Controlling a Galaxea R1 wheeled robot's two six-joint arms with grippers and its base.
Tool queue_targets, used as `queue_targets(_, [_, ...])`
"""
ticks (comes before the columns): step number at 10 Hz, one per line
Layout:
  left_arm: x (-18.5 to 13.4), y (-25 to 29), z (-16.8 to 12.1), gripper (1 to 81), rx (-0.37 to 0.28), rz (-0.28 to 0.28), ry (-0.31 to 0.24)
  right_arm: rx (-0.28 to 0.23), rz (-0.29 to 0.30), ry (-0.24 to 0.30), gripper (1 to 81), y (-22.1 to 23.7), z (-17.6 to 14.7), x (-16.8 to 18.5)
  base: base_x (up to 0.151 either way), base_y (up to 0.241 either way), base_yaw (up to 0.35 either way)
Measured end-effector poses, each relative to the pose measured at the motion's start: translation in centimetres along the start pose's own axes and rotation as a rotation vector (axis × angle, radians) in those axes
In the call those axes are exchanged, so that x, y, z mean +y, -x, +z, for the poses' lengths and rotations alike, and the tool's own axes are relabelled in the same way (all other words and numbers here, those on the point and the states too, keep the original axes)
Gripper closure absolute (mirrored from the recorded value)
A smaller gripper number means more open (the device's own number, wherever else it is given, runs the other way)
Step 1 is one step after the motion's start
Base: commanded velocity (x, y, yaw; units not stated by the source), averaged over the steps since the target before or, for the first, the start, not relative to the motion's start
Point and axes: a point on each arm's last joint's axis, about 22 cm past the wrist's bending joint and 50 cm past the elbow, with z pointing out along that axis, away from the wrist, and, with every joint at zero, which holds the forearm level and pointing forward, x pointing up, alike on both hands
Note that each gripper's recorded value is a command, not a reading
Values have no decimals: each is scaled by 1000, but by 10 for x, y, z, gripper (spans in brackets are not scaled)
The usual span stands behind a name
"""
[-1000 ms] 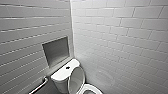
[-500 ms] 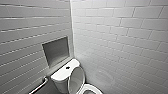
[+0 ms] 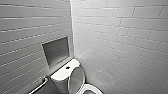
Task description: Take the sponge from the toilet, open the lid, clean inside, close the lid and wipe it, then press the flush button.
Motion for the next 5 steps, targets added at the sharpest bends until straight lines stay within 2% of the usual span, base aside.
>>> queue_targets(2, [-2, -10, 1, 10, 18, 4, -14, 15, -2, -6, 811, -1, 1, -5, 0, 0, 0])
queue_targets(4, [3, -10, 2, 10, 19, 4, -8, 76, 0, -13, 811, -11, 1, -7, 0, 0, 0])
queue_targets(5, [2, -9, 2, 10, 17, 4, -9, 91, 1, -19, 811, -13, 1, -9, 85, 0, 0])
